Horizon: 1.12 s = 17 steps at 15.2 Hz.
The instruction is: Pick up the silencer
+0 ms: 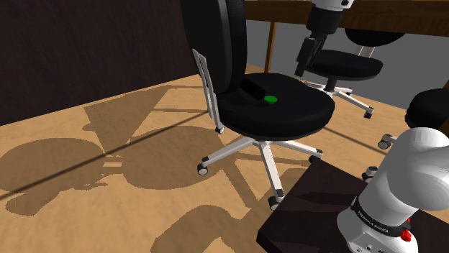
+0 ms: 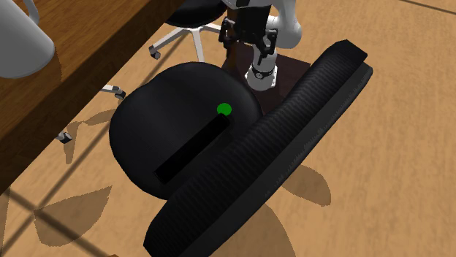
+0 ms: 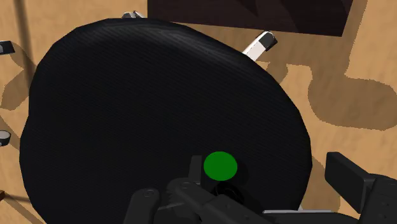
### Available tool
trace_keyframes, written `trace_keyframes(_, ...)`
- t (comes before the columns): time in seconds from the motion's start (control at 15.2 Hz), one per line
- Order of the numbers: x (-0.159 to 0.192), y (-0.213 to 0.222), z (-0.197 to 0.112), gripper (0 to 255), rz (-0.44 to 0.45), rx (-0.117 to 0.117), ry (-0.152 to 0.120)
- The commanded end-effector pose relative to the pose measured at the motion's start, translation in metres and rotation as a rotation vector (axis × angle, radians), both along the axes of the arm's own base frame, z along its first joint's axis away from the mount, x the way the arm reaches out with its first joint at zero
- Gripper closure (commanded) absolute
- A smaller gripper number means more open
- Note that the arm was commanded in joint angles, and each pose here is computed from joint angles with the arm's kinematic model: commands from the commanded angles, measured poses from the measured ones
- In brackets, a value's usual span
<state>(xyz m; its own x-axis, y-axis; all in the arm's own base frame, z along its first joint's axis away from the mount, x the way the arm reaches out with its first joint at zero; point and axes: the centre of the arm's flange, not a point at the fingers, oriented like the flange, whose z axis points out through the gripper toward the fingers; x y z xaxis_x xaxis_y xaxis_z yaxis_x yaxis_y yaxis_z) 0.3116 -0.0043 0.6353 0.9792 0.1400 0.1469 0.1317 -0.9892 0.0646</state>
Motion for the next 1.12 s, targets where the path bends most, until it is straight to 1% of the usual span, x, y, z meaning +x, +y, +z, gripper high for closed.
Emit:
trace_keyframes(0.0, 0.000, 0.000, 0.000, 0, 0.000, 0.000, 0.000)
trace_keyframes(0.53, 0.111, -0.014, -0.028, 0, -0.142, 0.061, 0.062)
trace_keyframes(1.06, 0.217, -0.042, -0.064, 0, -0.284, 0.123, 0.123)
